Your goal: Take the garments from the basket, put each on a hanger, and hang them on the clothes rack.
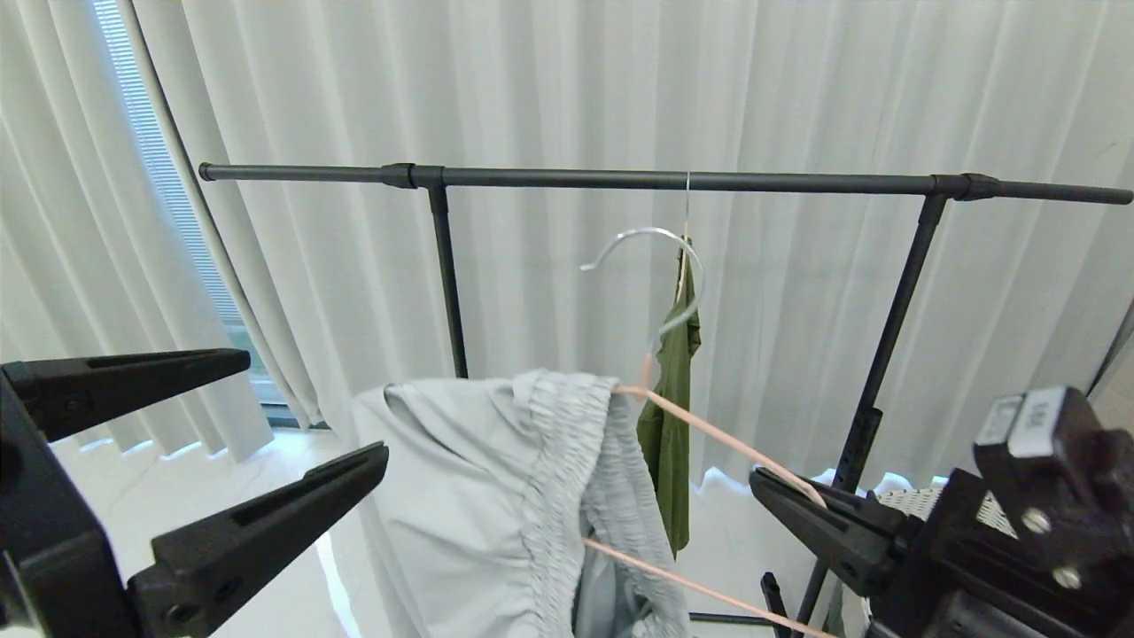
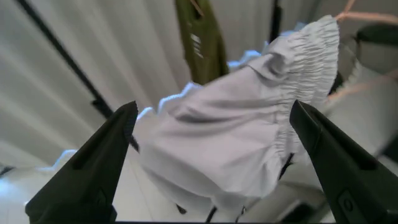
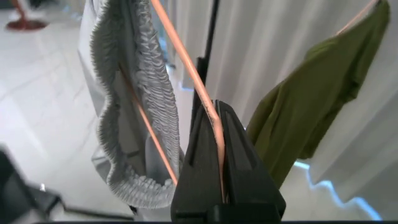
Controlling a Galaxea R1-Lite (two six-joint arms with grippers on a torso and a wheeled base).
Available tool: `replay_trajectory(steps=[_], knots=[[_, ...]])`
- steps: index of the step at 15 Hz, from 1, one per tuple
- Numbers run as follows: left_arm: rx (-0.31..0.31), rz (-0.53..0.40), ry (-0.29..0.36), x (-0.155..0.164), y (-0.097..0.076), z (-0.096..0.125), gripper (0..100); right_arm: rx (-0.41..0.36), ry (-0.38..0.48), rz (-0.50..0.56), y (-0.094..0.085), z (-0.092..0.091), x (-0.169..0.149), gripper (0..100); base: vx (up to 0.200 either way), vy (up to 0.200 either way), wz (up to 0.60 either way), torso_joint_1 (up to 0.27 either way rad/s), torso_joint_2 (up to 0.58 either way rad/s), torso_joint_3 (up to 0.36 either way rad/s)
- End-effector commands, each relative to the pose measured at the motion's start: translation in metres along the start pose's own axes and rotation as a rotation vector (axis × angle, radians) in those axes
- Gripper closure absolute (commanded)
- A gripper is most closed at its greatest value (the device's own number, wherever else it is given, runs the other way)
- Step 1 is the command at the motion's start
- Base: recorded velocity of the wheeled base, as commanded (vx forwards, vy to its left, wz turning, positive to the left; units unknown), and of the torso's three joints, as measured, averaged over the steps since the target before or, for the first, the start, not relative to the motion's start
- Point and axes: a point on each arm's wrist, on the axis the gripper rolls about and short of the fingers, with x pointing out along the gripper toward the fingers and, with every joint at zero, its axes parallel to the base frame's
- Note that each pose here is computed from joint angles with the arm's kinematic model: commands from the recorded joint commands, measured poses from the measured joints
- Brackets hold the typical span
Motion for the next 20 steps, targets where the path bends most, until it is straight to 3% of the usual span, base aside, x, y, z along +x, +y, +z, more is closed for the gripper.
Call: replay_trajectory(steps=[1, 3, 5, 8, 11, 13, 16, 17, 18, 20], knots=[[0.025, -0.099, 0.024, -0.007, 0.001, -0.019, 0, -0.049, -0.026, 0.087, -0.013, -0.009, -0.039, 100, 0.0, 0.0, 0.0, 0.0, 0.0, 0.0], [0.199, -0.309, 0.041, -0.014, -0.005, -0.047, 0, -0.077, 0.004, 0.144, -0.012, -0.02, -0.047, 100, 0.0, 0.0, 0.0, 0.0, 0.0, 0.0], [0.248, -0.36, 0.081, -0.01, -0.009, -0.061, 0, -0.091, 0.033, 0.201, -0.006, -0.029, -0.052, 100, 0.0, 0.0, 0.0, 0.0, 0.0, 0.0], [0.286, -0.415, 0.099, -0.006, -0.017, -0.064, 0, -0.103, 0.049, 0.262, 0.004, -0.031, -0.052, 100, 0.0, 0.0, 0.0, 0.0, 0.0, 0.0], [0.271, -0.544, 0.083, 0.009, -0.031, -0.058, 0, -0.113, 0.064, 0.304, 0.013, -0.034, -0.051, 100, 0.0, 0.0, 0.0, 0.0, 0.0, 0.0], [0.288, -0.636, 0.109, 0.012, -0.04, -0.063, 0, -0.111, 0.059, 0.305, 0.014, -0.031, -0.049, 100, 0.0, 0.0, 0.0, 0.0, 0.0, 0.0], [0.298, -0.647, 0.183, 0.023, -0.049, -0.071, 0, -0.111, 0.054, 0.305, 0.015, -0.03, -0.049, 100, 0.0, 0.0, 0.0, 0.0, 0.0, 0.0], [0.284, -0.642, 0.197, 0.026, -0.05, -0.072, 0, -0.111, 0.054, 0.305, 0.015, -0.03, -0.049, 100, 0.0, 0.0, 0.0, 0.0, 0.0, 0.0], [0.228, -0.616, 0.224, 0.033, -0.051, -0.072, 0, -0.107, 0.046, 0.305, 0.015, -0.028, -0.048, 100, 0.0, 0.0, 0.0, 0.0, 0.0, 0.0], [0.198, -0.608, 0.222, 0.035, -0.052, -0.071, 0, -0.105, 0.042, 0.305, 0.016, -0.026, -0.047, 100, 0.0, 0.0, 0.0, 0.0, 0.0, 0.0]])
